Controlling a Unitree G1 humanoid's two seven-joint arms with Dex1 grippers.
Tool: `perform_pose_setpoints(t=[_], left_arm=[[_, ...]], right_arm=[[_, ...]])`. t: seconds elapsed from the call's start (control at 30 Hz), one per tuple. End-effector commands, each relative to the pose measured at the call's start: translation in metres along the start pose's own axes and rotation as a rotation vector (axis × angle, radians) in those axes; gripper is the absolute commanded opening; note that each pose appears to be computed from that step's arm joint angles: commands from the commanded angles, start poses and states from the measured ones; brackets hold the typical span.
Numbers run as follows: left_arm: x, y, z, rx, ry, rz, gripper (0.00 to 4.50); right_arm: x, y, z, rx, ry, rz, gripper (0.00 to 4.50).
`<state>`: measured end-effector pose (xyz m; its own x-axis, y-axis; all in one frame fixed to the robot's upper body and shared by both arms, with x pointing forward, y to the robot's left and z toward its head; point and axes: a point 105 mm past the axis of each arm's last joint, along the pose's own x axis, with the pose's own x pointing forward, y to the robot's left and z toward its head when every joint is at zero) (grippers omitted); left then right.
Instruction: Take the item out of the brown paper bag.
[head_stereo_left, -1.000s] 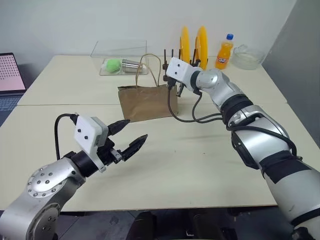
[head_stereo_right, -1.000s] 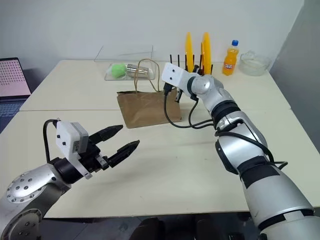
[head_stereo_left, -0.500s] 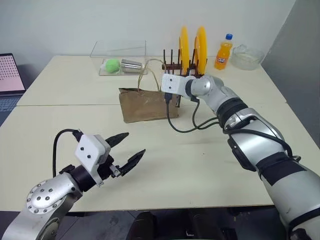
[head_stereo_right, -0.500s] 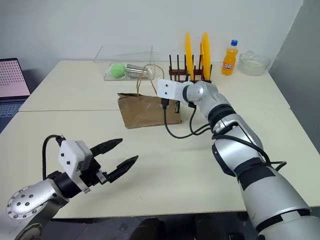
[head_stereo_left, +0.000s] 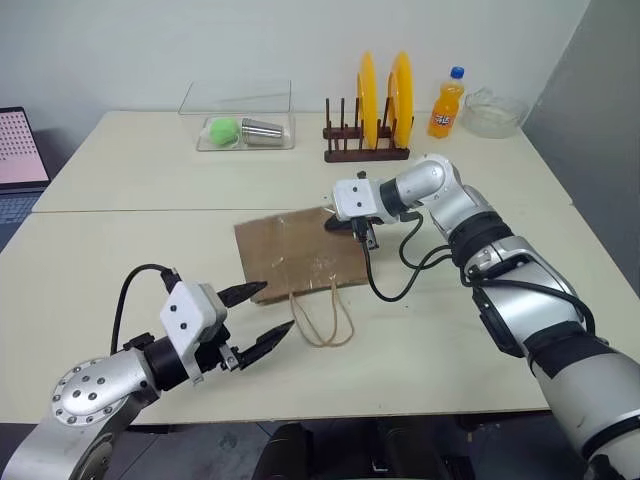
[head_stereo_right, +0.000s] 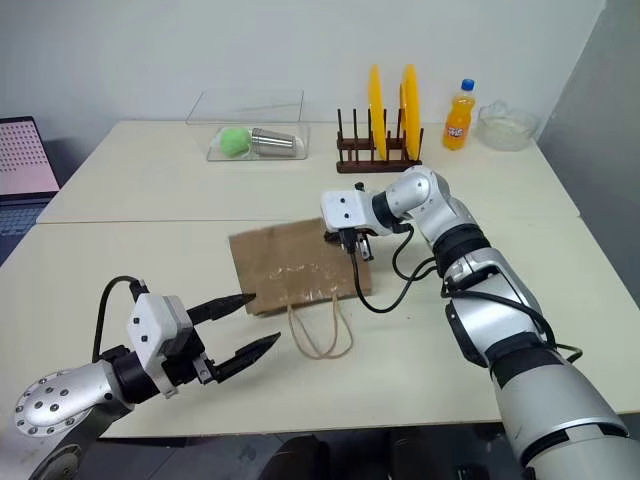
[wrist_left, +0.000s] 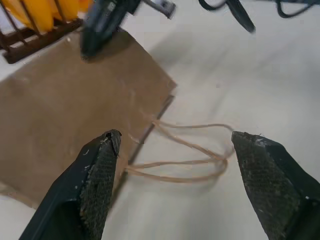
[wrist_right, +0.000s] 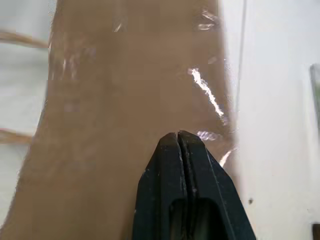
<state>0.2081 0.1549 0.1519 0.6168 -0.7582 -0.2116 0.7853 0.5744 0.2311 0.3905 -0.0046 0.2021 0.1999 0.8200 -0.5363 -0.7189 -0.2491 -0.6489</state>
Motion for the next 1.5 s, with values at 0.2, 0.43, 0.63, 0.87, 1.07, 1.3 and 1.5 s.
perform_pose_setpoints(t=[0.2, 0.43, 0.63, 0.87, 1.07, 1.3, 1.5], left_arm=[[-0.007, 0.039, 0.012, 0.219, 0.039, -0.02, 3.93], [0.017, 0.049, 0.011, 0.517, 0.046, -0.169, 4.5], [0.047, 0.047, 0.012, 0.671, 0.009, -0.322, 4.5], [0.065, 0.047, -0.006, 0.795, 0.031, -0.435, 4.5], [0.088, 0.042, -0.019, 0.844, 0.014, -0.472, 4.5], [0.089, 0.042, -0.036, 0.874, 0.042, -0.516, 4.5], [0.098, 0.033, -0.045, 0.895, 0.037, -0.559, 4.32]], right_arm=[[-0.057, 0.01, 0.044, 0.091, -0.257, -0.136, 0.01], [-0.065, 0.093, 0.042, 0.418, -0.283, -0.139, 1.73], [-0.064, 0.151, 0.038, 0.59, -0.192, -0.183, 3.16], [-0.07, 0.168, 0.037, 0.705, -0.133, -0.286, 3.16], [-0.073, 0.173, 0.036, 0.738, -0.099, -0.33, 3.16], [-0.079, 0.18, 0.03, 0.76, -0.048, -0.337, 3.16], [-0.081, 0.178, 0.027, 0.766, -0.042, -0.352, 3.19]])
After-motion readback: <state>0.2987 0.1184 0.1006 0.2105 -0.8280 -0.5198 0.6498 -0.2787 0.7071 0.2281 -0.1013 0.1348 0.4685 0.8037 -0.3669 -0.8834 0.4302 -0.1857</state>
